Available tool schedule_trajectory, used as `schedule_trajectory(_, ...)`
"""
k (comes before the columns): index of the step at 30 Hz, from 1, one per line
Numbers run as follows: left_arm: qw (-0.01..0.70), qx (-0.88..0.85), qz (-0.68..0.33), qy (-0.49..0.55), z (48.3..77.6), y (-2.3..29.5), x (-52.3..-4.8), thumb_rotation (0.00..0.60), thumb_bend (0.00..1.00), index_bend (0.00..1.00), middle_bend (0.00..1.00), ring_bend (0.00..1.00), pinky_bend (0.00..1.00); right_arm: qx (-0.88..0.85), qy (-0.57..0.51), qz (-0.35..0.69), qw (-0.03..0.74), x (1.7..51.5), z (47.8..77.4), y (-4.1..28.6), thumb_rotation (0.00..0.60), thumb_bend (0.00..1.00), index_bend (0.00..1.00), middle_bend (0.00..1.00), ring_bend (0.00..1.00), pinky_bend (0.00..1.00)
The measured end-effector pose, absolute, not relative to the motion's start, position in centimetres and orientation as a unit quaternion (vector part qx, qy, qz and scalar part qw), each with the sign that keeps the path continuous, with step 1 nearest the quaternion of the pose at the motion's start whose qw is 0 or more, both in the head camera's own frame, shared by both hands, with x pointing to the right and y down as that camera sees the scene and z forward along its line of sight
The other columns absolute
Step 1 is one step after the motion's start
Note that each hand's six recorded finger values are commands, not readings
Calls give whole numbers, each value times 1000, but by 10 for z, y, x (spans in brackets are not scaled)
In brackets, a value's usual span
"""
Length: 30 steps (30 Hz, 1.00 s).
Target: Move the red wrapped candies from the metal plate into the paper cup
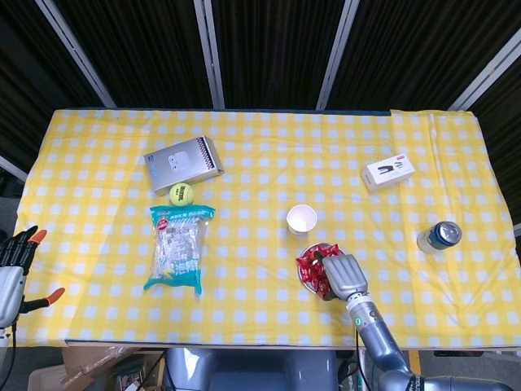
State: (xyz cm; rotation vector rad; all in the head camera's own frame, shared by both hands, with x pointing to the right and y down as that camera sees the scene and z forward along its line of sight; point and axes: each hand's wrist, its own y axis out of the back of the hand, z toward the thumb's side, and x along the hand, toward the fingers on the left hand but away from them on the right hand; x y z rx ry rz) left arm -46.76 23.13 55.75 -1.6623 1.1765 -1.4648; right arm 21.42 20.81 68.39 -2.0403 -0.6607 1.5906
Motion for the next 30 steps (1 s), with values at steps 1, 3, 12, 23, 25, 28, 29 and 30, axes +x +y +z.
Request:
schedule_trajectory(1,311,-630,-555,446,558,231,-468,600,43,0,0,0,0,-744,-242,579,230,214,685,208,600,255,270,806,918,1000)
schedule_trajectory(3,311,-629,-556,445,558,231,-468,600,43,0,0,0,0,-745,-247,577,224,213,688,206,600,255,270,805,918,1000)
schedule_trajectory(12,310,-630,-557,444,559,231,-467,600,43,0,0,0,0,-747,-261,580,193,217,698,198,600,255,256,805,918,1000)
schedule_trajectory(23,307,-631,-559,442,560,232,-466,600,42,0,0,0,0,-742,-264,592,171,224,713,197,600,383,614,805,918,1000)
schedule_trajectory(25,307,-632,-558,442,560,232,-466,600,42,0,0,0,0,-742,-270,590,170,224,714,197,600,449,679,808,918,1000)
schedule_trajectory(28,307,-633,-557,442,560,232,-466,600,43,0,0,0,0,-743,-278,585,168,223,714,196,600,495,709,817,920,1000)
schedule_trajectory(29,306,-633,-557,442,560,232,-466,600,43,0,0,0,0,-744,-281,583,168,223,713,196,600,499,712,818,921,1000)
schedule_trajectory(30,306,-633,-557,442,560,232,-465,600,43,0,0,0,0,-745,-285,580,167,222,713,195,600,500,713,819,922,1000)
